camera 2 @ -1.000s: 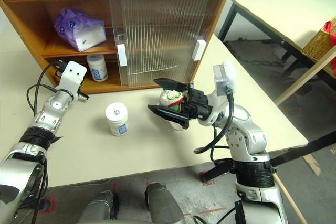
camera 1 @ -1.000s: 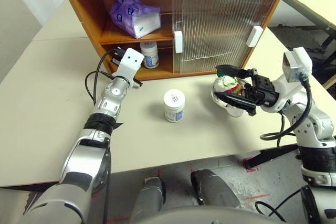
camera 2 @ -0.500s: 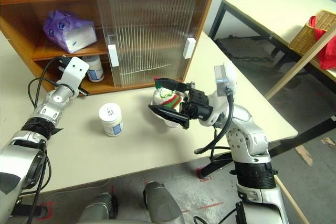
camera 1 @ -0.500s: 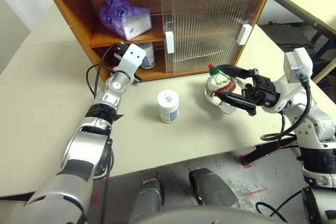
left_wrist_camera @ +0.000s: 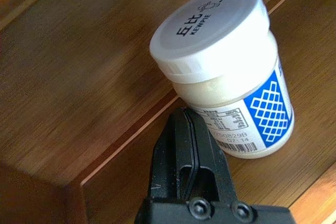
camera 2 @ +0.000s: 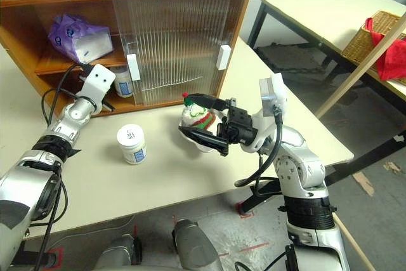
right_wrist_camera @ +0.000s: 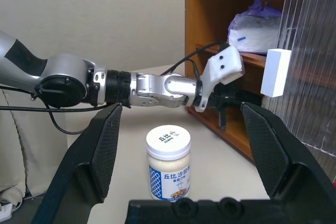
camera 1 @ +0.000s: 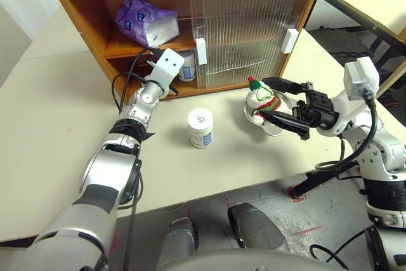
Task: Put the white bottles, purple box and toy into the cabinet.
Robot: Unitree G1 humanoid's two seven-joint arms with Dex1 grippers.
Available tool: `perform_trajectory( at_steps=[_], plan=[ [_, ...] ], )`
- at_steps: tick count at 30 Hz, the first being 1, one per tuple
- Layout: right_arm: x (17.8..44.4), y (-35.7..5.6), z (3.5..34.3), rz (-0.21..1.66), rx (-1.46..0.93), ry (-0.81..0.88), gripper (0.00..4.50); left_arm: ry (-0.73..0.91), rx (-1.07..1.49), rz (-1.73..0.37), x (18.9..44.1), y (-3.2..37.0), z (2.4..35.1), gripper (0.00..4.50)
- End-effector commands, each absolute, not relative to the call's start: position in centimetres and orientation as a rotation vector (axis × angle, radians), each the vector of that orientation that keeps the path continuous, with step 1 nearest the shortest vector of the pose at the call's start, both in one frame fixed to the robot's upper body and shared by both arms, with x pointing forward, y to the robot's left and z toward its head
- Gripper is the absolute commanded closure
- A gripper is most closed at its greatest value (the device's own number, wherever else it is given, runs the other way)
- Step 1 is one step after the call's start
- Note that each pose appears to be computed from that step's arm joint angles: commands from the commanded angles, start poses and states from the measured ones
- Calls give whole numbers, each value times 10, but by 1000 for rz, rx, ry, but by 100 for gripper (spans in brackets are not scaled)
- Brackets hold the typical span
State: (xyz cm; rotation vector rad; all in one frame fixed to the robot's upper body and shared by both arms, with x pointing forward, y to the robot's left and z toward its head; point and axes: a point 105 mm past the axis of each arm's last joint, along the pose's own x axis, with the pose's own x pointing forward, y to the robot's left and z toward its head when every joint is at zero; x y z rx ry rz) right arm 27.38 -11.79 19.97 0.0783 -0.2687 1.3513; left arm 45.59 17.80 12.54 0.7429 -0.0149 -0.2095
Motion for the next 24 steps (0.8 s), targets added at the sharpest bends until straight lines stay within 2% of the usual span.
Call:
perform_trajectory(
  at_steps=[1,11,15,18,21,24],
  plan=[
    [272,-119,200,1350,72,-269,0,-25,761,-241,459,169,130,447],
    [273,-118,201,1358,72,-271,0,-2,672,-236,451,183,122,447],
    [273,-118,200,1361,73,-266,0,-1,584,-238,434,198,117,447],
    [276,-119,198,1364,66,-257,0,12,486,-250,407,208,112,447],
    [276,-119,197,1373,63,-251,0,6,415,-258,384,212,117,388],
    [278,-118,196,1386,45,-238,0,-11,186,-330,354,208,129,284]
  ],
)
